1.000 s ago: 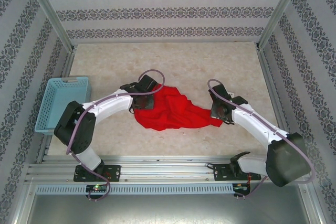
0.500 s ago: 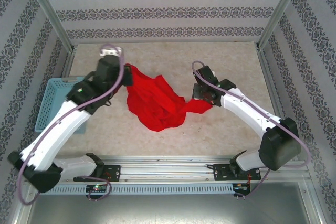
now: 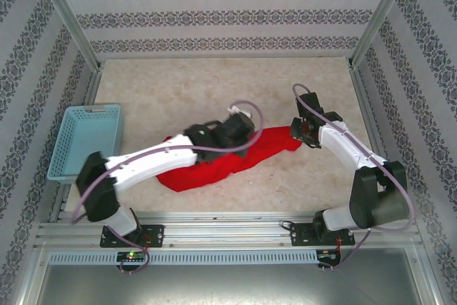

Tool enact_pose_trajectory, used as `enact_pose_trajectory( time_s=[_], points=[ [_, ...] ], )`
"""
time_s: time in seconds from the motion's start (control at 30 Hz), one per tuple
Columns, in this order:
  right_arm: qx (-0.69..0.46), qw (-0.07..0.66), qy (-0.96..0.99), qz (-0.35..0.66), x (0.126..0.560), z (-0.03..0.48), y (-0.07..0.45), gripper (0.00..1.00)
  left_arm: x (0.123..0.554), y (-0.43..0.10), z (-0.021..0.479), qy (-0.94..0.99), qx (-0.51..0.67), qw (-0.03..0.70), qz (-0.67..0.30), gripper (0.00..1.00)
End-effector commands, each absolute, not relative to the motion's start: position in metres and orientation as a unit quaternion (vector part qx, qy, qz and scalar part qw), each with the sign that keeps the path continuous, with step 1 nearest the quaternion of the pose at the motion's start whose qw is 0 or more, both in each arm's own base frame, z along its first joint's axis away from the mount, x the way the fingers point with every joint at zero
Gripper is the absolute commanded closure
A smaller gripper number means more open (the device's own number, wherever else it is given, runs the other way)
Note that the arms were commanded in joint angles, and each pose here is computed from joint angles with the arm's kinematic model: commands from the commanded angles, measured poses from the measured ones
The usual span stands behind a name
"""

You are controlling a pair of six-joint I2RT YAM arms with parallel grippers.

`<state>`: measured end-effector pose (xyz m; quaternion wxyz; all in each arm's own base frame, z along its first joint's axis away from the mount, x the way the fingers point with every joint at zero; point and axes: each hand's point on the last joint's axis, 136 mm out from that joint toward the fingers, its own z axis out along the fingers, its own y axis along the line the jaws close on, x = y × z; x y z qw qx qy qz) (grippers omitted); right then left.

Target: Fold the inside-out t-shirt

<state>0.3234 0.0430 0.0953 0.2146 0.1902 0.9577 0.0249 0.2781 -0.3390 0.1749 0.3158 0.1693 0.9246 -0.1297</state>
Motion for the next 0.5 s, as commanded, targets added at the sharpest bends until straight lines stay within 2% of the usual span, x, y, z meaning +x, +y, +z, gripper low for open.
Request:
enact_pose_trajectory(
  time_s=[0.0,0.07,0.13,0.27,0.47],
  points=[
    [0.162,0.232,0.957,0.060,0.319,0.111,0.057,0.43,0.268,-0.350,0.190,0.918,0.151,0.317,-0.185,0.51],
    [0.145,0.239,0.957,0.077,0.314,0.118,0.070,0.35,0.269,-0.327,0.189,0.921,0.135,0.329,-0.158,0.42],
    [0.115,0.252,0.956,0.094,0.307,0.127,0.090,0.30,0.271,-0.298,0.186,0.927,0.114,0.333,-0.132,0.36],
    [0.034,0.269,0.953,0.133,0.289,0.138,0.147,0.25,0.268,-0.237,0.169,0.941,0.073,0.322,-0.072,0.32],
    [-0.062,0.255,0.951,0.164,0.260,0.121,0.222,0.18,0.257,-0.177,0.132,0.961,0.037,0.275,-0.013,0.26]
  ],
)
